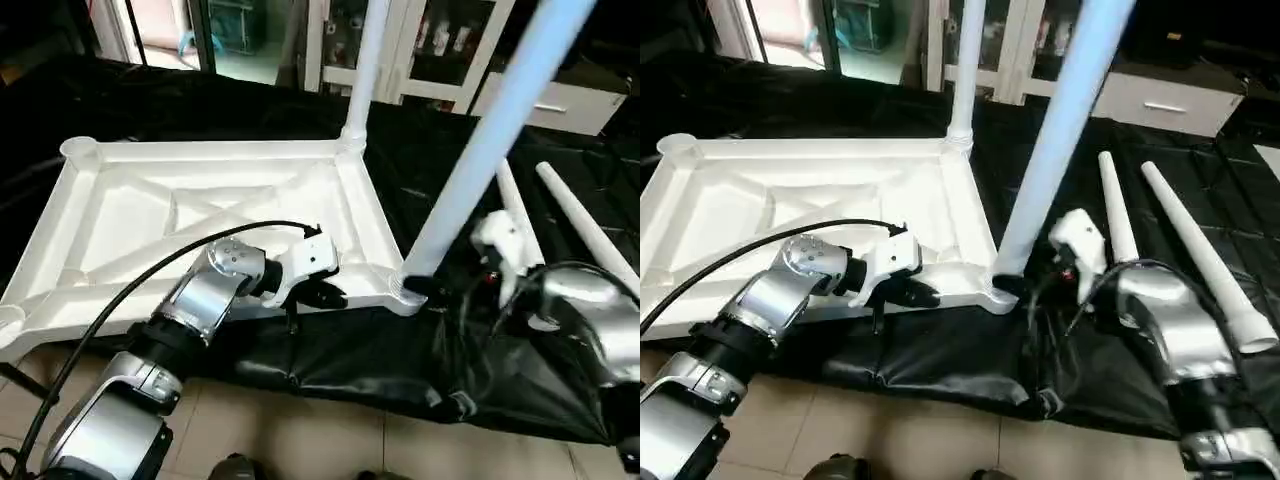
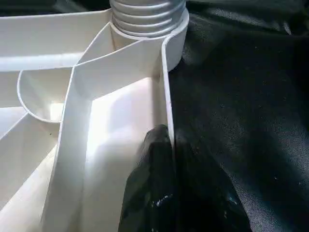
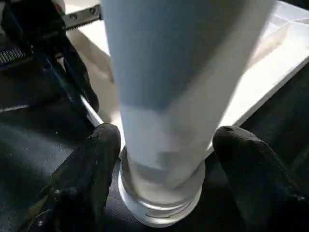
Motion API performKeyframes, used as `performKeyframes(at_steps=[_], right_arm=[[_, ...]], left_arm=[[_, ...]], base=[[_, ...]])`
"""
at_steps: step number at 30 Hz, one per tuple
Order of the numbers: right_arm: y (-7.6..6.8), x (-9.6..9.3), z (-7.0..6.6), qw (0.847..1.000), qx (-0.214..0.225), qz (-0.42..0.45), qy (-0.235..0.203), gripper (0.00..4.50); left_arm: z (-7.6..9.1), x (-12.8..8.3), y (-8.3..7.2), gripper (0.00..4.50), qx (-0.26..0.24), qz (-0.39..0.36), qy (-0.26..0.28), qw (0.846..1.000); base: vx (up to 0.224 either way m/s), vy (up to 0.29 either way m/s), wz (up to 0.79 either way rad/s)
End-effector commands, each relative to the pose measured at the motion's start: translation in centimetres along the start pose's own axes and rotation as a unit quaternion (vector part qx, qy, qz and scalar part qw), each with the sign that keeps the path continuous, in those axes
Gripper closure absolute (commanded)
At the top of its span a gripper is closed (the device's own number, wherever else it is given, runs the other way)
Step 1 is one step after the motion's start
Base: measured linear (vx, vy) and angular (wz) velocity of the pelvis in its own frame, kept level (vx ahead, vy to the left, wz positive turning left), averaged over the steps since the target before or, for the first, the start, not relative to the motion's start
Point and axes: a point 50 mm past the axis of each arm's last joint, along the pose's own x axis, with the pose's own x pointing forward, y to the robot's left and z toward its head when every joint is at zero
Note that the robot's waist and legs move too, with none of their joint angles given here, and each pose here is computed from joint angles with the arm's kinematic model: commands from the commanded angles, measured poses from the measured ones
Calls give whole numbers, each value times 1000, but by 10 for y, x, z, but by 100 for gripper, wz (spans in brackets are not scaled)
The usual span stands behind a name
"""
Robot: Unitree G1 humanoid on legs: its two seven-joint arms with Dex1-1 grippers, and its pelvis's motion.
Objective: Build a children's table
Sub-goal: Rotate leg to tighten
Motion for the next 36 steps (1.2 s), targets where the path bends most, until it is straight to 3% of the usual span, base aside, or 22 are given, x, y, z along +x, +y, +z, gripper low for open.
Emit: performKeyframes(at_steps=[1, 5, 16, 21, 23, 25, 27, 28, 29, 34, 36], right_arm=[[-3, 0, 1, 1000, -4, -2, 1, 108], [-5, 1, 2, 1000, -4, 4, -1, 124], [-11, -2, 1, 1000, 1, 8, -4, 224], [-7, 1, -6, 1000, 10, 4, 1, 251], [-8, 7, -14, 999, 23, -43, 9, 256], [-9, 22, -27, 990, 55, -126, 16, 257], [-9, 27, -29, 985, 75, -154, 12, 258], [-8, 38, -33, 971, 117, -209, 5, 259], [-8, 38, -33, 971, 117, -209, 5, 259], [2, 73, -38, 933, 199, -300, -7, 259], [4, 79, -37, 926, 210, -314, -9, 259]], left_arm=[[17, 4, -4, 450, 26, -18, -51, 998], [17, 3, -3, 450, 26, -17, -51, 998], [15, 2, -4, 450, 25, -20, -46, 998], [14, 2, -2, 450, 19, -16, -38, 999], [14, 4, 2, 450, 8, 7, -33, 999], [16, 11, 14, 450, -18, 74, -13, 997], [18, 13, 19, 450, -27, 96, -10, 995], [24, 17, 27, 450, -46, 141, -13, 989], [24, 17, 27, 450, -46, 141, -13, 989], [47, 29, 41, 450, -80, 216, -29, 973], [51, 31, 43, 450, -86, 225, -31, 970]], base=[[0, 0, 0], [0, 0, 0], [0, 0, 0], [0, 0, 0], [0, 0, 0], [0, 0, 0], [0, 0, 0], [0, 0, 0], [0, 0, 0], [0, 0, 0], [0, 0, 0]])
